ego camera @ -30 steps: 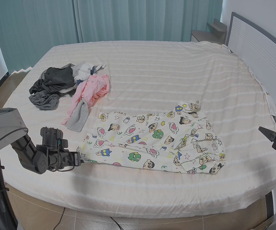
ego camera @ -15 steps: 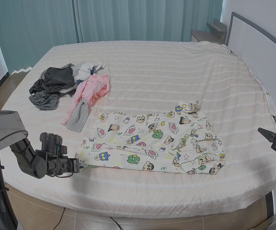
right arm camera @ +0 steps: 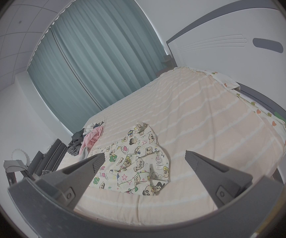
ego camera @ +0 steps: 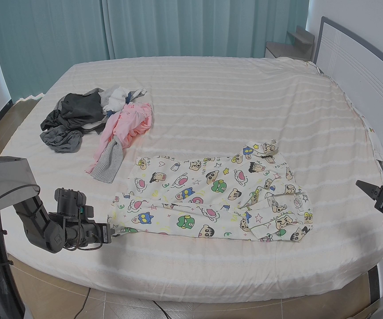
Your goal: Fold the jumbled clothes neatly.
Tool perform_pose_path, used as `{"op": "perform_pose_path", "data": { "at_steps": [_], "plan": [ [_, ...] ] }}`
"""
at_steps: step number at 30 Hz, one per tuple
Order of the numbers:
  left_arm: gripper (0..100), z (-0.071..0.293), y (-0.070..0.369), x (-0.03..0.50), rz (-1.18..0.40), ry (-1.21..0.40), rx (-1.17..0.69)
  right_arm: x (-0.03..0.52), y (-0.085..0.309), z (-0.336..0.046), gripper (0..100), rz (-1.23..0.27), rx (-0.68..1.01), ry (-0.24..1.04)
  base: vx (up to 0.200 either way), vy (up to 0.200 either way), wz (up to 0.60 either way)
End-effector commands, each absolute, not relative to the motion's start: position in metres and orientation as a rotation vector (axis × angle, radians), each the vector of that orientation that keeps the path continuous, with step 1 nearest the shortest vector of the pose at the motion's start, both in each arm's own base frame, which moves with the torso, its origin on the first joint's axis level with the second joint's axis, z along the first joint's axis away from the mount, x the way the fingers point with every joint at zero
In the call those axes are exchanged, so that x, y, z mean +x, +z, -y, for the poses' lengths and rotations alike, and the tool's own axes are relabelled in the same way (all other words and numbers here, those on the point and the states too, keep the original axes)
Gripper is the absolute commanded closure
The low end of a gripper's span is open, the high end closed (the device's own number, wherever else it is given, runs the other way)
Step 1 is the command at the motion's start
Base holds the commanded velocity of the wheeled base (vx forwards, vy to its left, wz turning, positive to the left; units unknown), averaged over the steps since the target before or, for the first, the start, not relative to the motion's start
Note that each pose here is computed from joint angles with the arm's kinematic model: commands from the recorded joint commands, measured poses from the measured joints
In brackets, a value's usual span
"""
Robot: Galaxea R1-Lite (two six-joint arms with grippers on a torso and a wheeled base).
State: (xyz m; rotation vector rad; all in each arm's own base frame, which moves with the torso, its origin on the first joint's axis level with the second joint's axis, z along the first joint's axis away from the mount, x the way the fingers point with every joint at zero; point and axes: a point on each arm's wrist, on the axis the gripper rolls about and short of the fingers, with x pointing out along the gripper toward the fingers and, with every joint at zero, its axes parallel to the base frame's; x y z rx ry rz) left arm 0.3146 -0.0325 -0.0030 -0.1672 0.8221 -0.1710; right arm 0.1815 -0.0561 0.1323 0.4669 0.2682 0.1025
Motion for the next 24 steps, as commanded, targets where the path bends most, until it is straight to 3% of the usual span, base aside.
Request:
{"op": "perform_pose_path", "data": {
  "at_steps": [1,6,9,16,19,20,24],
  "plan": [
    [0,0.032,-0.003,0.309,-0.798,-0.171,-0.177,0.179,0.128,0.055,0,-0.287,0.467,0.116,0.0,0.0,0.0],
    [0,0.029,0.005,0.305,-0.723,-0.142,-0.247,0.18,0.127,0.052,0,-0.299,0.466,0.154,0.0,0.0,0.0],
    [0,0.03,0.043,0.289,-0.568,-0.118,-0.51,0.184,0.128,0.04,0,-0.314,0.436,0.218,0.0,0.0,0.0],
    [0,0.018,0.051,0.27,-0.583,-0.079,-0.743,0.191,0.123,0.007,0,-0.414,0.379,0.293,0.0,0.0,0.0],
    [0,0.015,0.053,0.261,-0.612,-0.132,-0.853,0.193,0.121,-0.005,0,-0.471,0.37,0.32,0.0,0.0,0.0],
    [0,0.013,0.057,0.246,-0.648,-0.22,-0.973,0.198,0.119,-0.018,0,-0.527,0.355,0.356,0.0,0.0,0.0],
    [0,0.011,0.055,0.218,-0.694,-0.379,-1.027,0.212,0.114,-0.038,0,-0.636,0.261,0.394,0.0,0.0,0.0]
  ]
}}
